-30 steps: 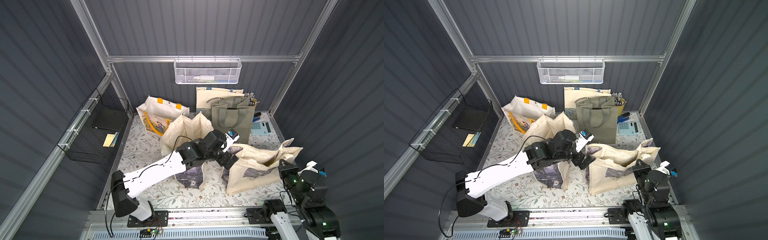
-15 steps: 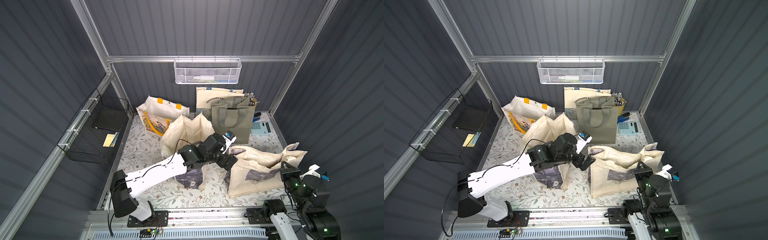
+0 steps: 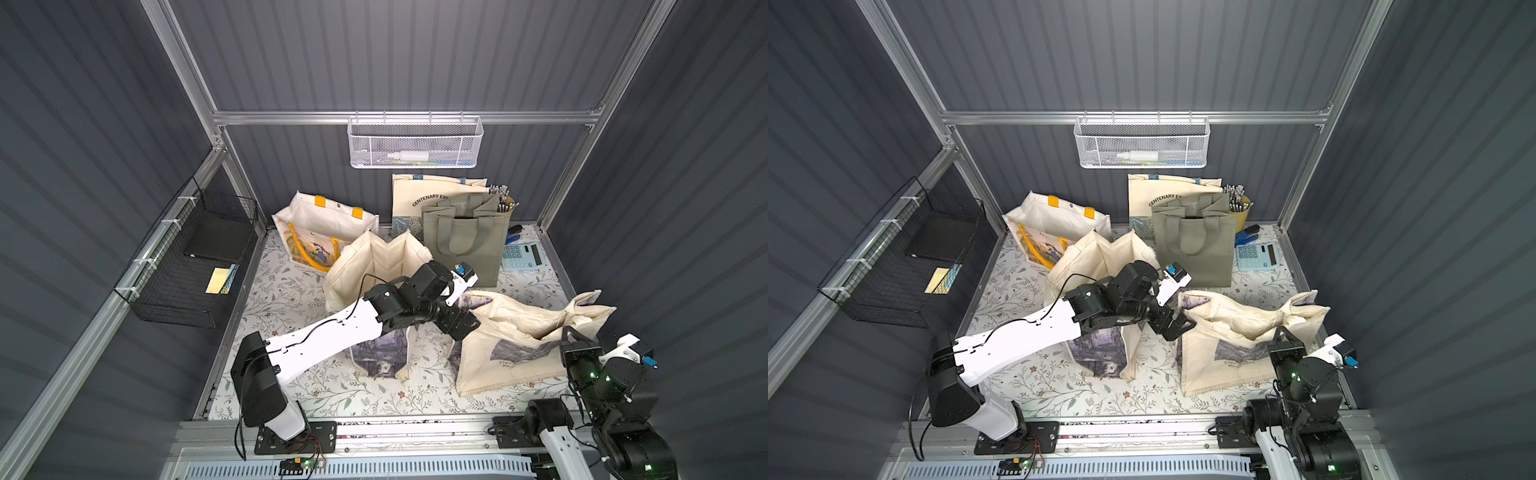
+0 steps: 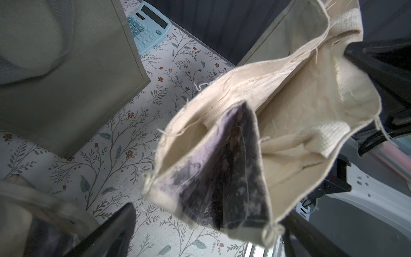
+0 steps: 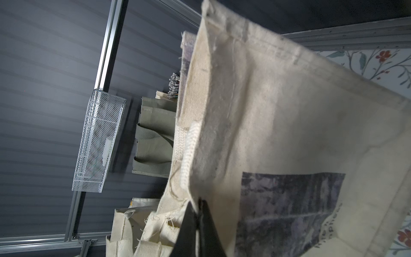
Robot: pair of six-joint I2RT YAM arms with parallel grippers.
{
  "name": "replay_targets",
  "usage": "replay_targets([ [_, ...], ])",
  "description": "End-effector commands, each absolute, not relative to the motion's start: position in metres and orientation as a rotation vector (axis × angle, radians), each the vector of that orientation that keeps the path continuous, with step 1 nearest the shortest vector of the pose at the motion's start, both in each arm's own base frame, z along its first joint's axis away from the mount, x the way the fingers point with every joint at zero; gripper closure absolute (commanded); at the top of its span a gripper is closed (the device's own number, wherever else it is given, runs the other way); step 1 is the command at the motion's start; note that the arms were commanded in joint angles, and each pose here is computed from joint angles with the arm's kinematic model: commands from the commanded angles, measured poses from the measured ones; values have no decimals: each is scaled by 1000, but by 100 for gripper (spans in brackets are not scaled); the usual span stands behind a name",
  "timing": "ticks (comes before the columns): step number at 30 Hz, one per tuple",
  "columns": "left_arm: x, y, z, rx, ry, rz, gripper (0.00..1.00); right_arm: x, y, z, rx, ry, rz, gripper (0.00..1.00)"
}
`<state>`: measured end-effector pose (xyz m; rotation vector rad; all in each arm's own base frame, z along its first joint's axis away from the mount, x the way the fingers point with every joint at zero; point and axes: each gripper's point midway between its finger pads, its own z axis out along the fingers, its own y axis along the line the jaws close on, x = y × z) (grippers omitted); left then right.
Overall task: Put away the canvas bag
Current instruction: Adjust the canvas bag at the center of the board.
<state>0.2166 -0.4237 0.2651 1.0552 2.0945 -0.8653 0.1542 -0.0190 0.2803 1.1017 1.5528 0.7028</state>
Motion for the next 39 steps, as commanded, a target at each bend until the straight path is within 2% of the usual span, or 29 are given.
replay_targets([
  [1,209,-428,287,1131,2010,-920,0,156,-17,284,1091,1530,731,100],
  [6,193,-435,298,1258,1936,-994,1,157,-15,286,1077,1532,743,100],
  [17,219,-424,277,1280,2039,-920,0,157,-13,285,1074,1536,756,100],
  [28,213,-446,269,1360,2029,-1031,1,160,-12,284,1069,1535,766,100],
  [35,210,-444,271,1370,2022,-1041,16,163,-10,286,1049,1543,767,100],
  [38,210,-445,273,1366,2007,-1041,32,165,-8,288,1036,1545,769,100],
  [39,211,-446,271,1368,2014,-1044,40,165,-8,289,1031,1544,771,100],
])
